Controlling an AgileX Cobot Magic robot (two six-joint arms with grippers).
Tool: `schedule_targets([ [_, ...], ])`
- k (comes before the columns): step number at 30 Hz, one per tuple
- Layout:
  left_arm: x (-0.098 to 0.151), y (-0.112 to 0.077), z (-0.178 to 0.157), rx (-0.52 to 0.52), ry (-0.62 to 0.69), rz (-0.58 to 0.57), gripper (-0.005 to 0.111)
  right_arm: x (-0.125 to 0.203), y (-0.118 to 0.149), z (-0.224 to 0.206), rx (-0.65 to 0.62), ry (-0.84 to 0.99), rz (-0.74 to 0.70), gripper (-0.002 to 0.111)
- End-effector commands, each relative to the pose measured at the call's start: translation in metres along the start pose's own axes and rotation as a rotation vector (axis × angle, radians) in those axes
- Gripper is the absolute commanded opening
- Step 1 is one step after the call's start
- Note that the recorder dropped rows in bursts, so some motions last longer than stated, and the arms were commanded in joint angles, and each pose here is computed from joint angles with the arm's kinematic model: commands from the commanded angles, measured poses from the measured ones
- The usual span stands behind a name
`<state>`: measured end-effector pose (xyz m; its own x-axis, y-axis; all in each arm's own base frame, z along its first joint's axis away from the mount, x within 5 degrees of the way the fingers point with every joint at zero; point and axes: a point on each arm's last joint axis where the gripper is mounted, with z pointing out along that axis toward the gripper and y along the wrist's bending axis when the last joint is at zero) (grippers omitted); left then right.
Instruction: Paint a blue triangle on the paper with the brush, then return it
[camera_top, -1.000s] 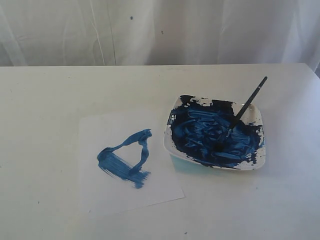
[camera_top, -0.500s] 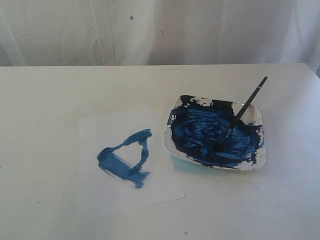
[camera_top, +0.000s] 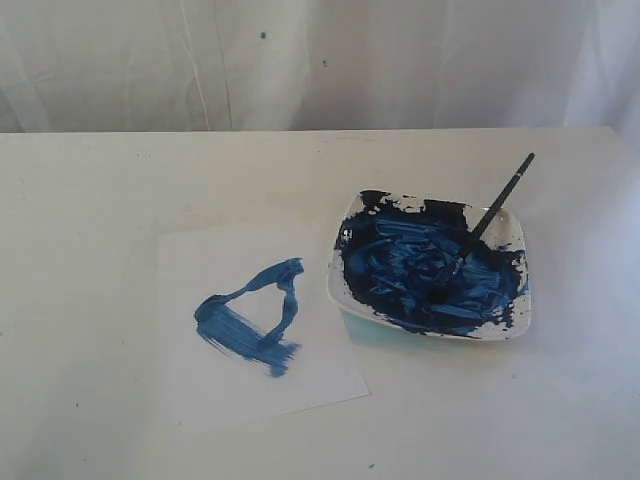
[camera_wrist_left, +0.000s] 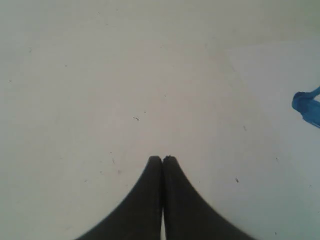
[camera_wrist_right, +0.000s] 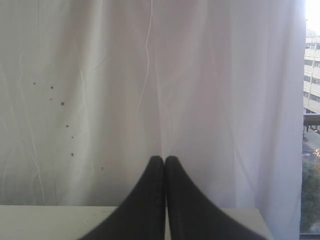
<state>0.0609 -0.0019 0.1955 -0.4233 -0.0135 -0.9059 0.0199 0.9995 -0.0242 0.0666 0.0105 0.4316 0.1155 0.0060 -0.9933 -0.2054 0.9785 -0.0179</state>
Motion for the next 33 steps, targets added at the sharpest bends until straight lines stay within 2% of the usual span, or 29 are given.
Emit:
schedule_targets([
  [1,0.01,-0.002,0.009,0.037,-0.089,0.026,0.0,0.0,-0.001,-0.001,0.011,-0.003,-0.016,0.0],
  [5,0.01,-0.002,0.012,0.04,-0.192,0.036,0.0,0.0,-0.001,-0.001,0.011,-0.003,-0.016,0.0],
  [13,0.02,-0.002,0.013,0.028,-0.086,0.149,0.0,0.0,-0.001,-0.001,0.011,-0.003,-0.016,0.0],
  [18,0.034,-0.001,0.01,0.029,0.034,0.148,0.0,0.0,-0.001,-0.001,0.011,-0.003,-0.016,0.0],
  [25,0.032,0.0,0.005,0.027,-0.042,0.145,0.0,0.0,-0.001,-0.001,0.011,-0.003,-0.016,0.0],
  [30,0.032,-0.002,0.004,0.041,-0.06,0.049,0.0,0.0,-0.001,-0.001,0.011,-0.003,-0.016,0.0],
  [33,0.032,-0.001,0.004,0.025,-0.06,0.042,0.0,0.0,-0.001,-0.001,0.01,-0.005,-0.016,0.0],
])
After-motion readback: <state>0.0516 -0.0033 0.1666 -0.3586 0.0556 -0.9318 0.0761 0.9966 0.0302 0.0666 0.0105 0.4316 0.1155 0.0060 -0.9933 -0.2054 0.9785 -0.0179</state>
